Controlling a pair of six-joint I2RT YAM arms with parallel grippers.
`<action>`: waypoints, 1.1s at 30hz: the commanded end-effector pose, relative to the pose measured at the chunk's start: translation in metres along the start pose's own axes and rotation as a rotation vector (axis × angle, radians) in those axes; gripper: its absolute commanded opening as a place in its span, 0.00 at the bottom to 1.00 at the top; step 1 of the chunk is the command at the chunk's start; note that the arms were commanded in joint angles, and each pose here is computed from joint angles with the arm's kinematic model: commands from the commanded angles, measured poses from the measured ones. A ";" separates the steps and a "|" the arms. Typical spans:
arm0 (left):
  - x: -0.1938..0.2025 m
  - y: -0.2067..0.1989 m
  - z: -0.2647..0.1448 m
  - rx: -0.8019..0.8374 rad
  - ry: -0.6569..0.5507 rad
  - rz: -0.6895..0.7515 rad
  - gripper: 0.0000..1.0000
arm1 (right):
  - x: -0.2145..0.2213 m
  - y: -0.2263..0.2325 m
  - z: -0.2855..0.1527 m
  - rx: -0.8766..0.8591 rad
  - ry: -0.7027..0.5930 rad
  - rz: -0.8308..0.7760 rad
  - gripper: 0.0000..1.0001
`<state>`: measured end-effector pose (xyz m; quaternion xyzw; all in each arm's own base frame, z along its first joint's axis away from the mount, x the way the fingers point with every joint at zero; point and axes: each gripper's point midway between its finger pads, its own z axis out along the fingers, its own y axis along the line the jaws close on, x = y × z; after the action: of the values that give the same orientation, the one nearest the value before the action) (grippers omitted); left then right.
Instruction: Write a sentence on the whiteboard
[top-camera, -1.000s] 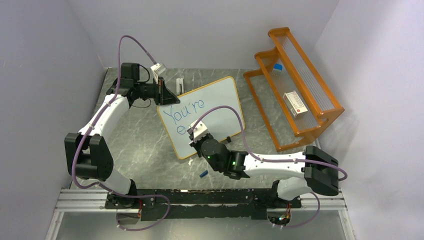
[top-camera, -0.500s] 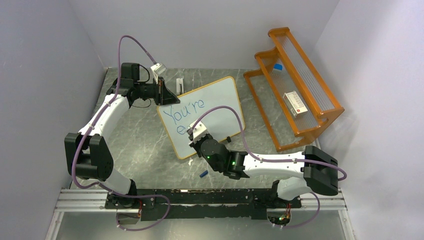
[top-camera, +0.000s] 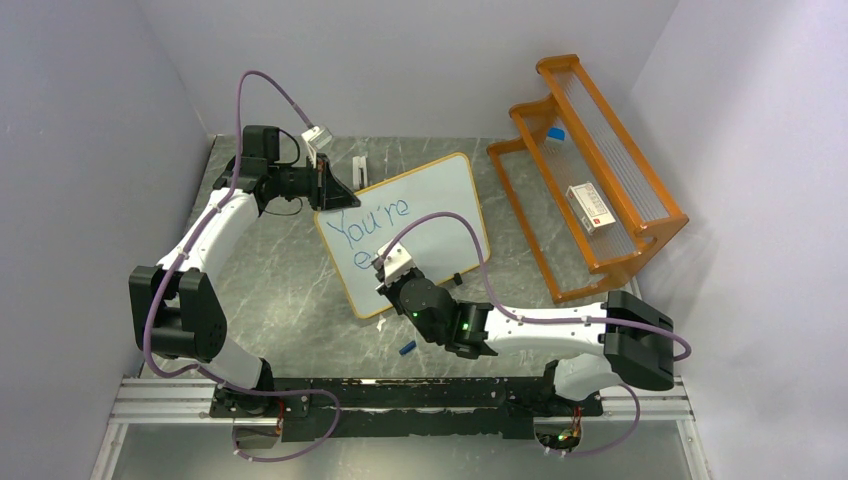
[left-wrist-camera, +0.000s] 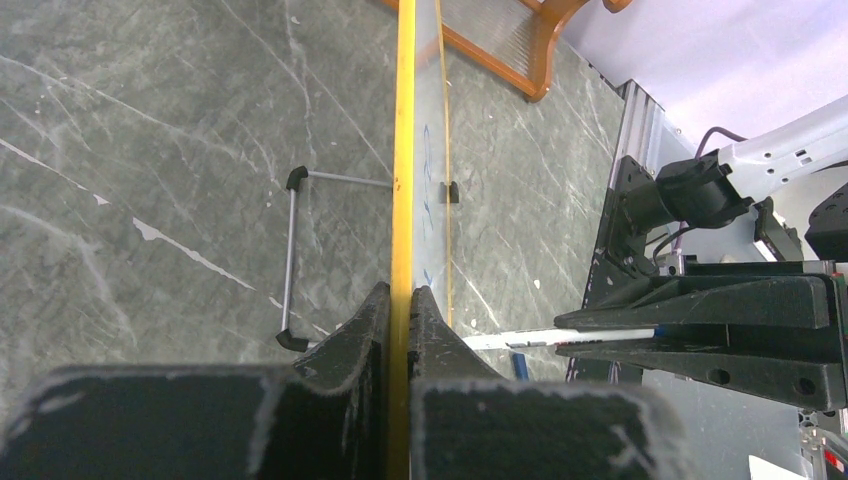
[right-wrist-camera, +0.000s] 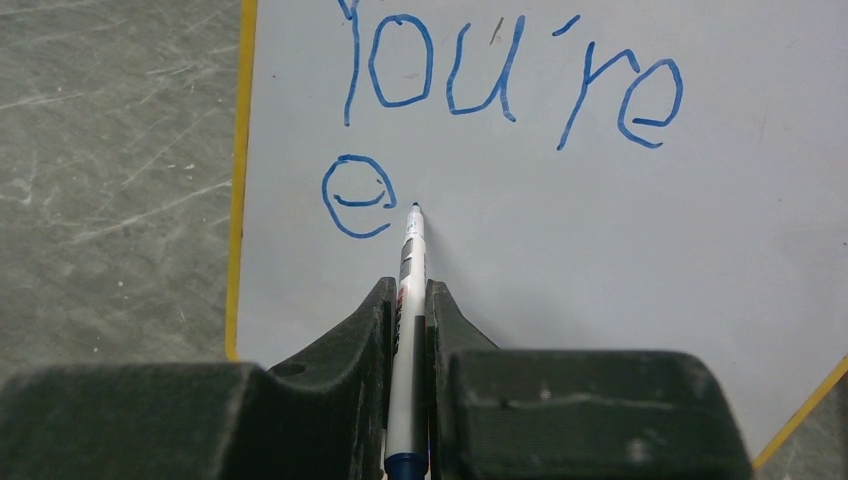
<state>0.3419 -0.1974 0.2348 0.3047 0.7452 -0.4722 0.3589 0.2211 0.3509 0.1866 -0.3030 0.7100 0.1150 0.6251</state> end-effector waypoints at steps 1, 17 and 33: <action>0.004 0.013 -0.001 -0.062 0.010 0.042 0.05 | -0.020 0.002 0.005 0.003 -0.050 0.033 0.00; 0.004 0.014 -0.001 -0.066 0.012 0.043 0.05 | -0.013 0.000 0.009 0.032 -0.033 0.009 0.00; 0.005 0.015 -0.001 -0.068 0.013 0.040 0.05 | 0.013 0.001 -0.002 0.007 0.045 -0.004 0.00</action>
<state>0.3424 -0.1973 0.2344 0.3043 0.7463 -0.4704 0.3594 0.2222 0.3545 0.1839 -0.3034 0.7130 0.1116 0.6222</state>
